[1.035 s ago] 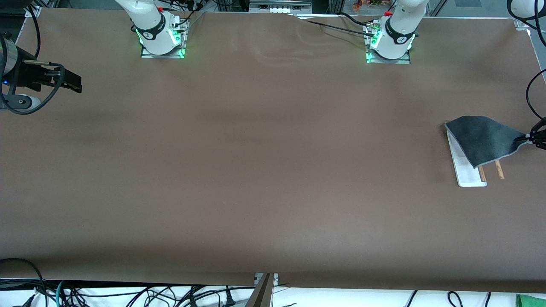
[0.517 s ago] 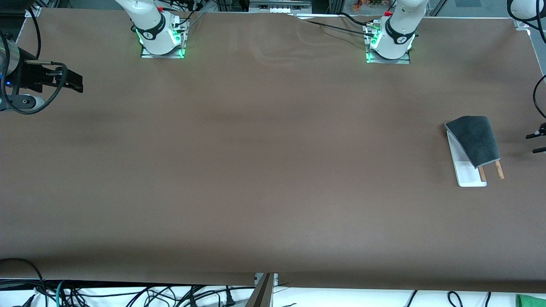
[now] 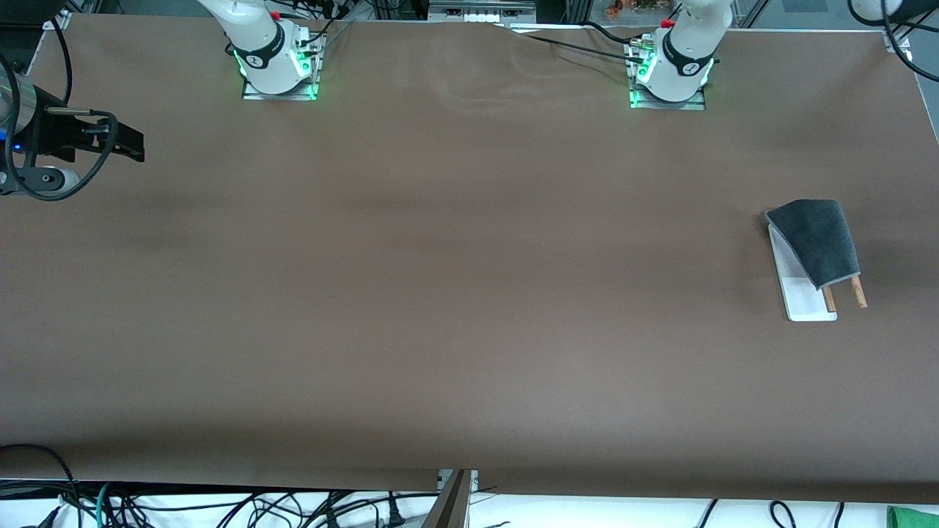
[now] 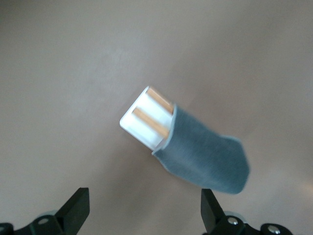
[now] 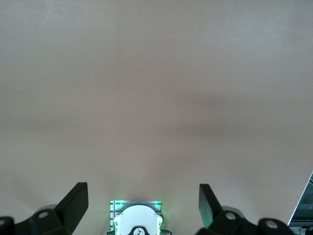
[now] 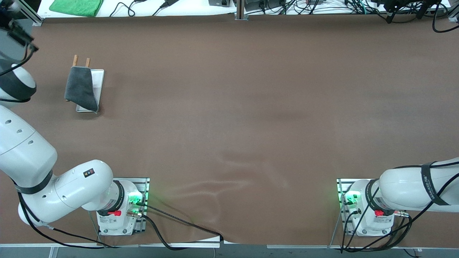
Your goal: Pass towel and hang on rack
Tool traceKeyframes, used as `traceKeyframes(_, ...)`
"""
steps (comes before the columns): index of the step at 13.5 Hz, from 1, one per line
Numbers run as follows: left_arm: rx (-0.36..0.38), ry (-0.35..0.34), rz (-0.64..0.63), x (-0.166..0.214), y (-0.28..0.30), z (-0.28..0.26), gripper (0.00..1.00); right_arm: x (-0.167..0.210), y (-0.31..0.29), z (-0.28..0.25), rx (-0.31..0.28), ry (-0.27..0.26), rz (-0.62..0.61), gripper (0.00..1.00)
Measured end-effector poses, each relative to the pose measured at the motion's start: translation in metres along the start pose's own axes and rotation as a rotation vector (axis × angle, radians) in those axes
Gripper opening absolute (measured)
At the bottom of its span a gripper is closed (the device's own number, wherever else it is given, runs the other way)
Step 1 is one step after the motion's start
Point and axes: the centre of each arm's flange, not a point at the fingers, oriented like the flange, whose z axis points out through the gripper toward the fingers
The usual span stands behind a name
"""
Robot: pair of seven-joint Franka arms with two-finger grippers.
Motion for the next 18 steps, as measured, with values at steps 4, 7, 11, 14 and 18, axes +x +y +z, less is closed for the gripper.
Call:
traceKeyframes(4, -0.010, -0.085, -0.141, 0.118, 0.072, -0.025, 1.00, 0.000, 0.000, 0.000, 0.000, 0.000, 0.000, 1.00)
traceKeyframes(7, -0.033, -0.133, -0.286, 0.168, 0.111, -0.025, 1.00, 0.000, 0.000, 0.000, 0.000, 0.000, 0.001, 1.00)
traceKeyframes(11, -0.010, -0.168, -0.452, 0.223, 0.167, -0.032, 1.00, 0.000, 0.000, 0.000, 0.001, 0.001, 0.001, 1.00)
traceKeyframes(14, 0.041, -0.151, -0.617, 0.253, 0.224, -0.032, 1.00, 0.001, 0.001, 0.000, 0.001, 0.001, 0.001, 1.00)
traceKeyframes(18, 0.091, -0.107, -0.759, 0.272, 0.329, -0.026, 1.00, 0.001, 0.001, 0.000, 0.002, 0.004, 0.002, 1.00)
